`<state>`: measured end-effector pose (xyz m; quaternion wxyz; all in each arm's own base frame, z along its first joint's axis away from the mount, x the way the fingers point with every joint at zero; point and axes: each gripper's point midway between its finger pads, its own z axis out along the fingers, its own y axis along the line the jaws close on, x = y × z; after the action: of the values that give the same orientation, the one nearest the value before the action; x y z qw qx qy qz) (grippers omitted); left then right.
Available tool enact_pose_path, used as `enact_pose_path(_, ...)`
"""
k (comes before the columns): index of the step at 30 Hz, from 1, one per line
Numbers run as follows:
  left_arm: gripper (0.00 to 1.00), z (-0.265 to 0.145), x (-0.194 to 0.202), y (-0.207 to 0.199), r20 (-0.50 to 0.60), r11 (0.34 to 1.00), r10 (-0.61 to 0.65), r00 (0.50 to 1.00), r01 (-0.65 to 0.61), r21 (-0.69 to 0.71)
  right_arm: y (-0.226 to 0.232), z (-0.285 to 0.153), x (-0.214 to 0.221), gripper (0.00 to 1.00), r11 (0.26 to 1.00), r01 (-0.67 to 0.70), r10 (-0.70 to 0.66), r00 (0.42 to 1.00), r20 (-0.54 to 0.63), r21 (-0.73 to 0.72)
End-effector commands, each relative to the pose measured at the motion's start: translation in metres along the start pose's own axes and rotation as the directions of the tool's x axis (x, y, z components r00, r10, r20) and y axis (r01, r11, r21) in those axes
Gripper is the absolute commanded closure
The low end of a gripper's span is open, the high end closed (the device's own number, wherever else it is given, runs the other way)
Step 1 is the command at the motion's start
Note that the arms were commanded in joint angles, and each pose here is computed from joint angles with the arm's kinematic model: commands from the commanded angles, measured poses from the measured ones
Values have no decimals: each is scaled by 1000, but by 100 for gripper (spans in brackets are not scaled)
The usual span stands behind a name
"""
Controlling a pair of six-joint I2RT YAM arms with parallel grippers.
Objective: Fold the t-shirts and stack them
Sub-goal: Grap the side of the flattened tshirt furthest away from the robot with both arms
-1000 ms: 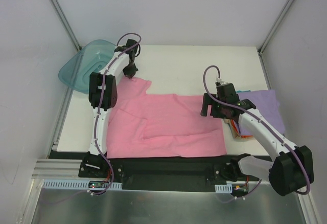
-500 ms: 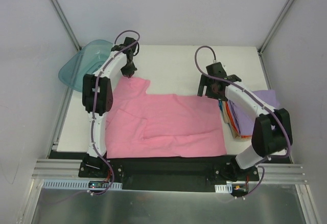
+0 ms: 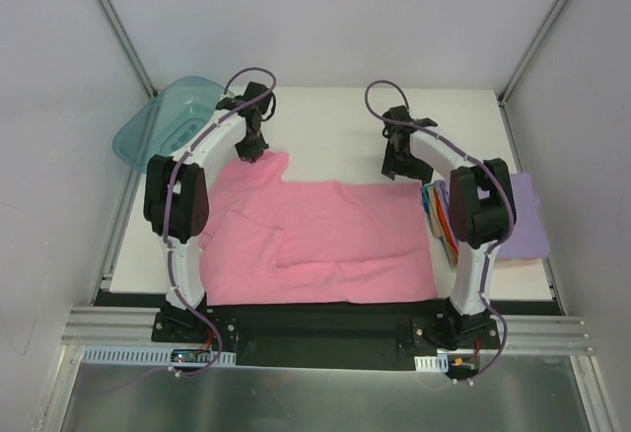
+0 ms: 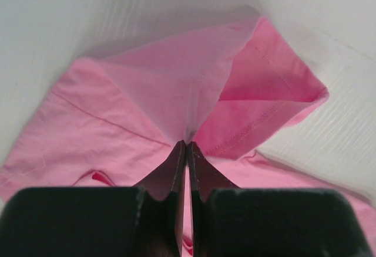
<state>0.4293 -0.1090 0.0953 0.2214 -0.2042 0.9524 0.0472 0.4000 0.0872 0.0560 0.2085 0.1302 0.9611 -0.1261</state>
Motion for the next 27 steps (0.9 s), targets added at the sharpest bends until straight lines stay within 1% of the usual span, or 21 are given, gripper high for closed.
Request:
enact_pose_path(1,100,-36,-5,8,73,999,-42,996,41,21,-7,3,-8,17,998,-21,21,1000,1,64)
enact_pose_path(5,100,-42,10,18,68,999,-50,996,49,21,-3,15,-5,17,996,-22,24,999,-24,82)
enact_pose_path(10,100,-55,19,24,86,997,-60,995,56,45,5,20,-4,19,997,-30,32,999,-36,65)
enact_pose_path(15,100,-62,25,28,92,997,-60,994,55,58,16,19,-10,20,999,-42,43,999,-31,14)
enact_pose_path(21,100,-58,32,31,77,997,-59,995,55,51,24,13,-8,23,997,-61,59,997,-44,-40)
enact_pose_path(25,100,-56,36,32,68,997,-61,996,58,49,27,14,7,27,994,-81,75,993,-86,-71)
enact_pose_path(27,100,-58,36,33,71,998,-53,996,50,49,25,16,13,32,994,-87,81,992,-98,-63)
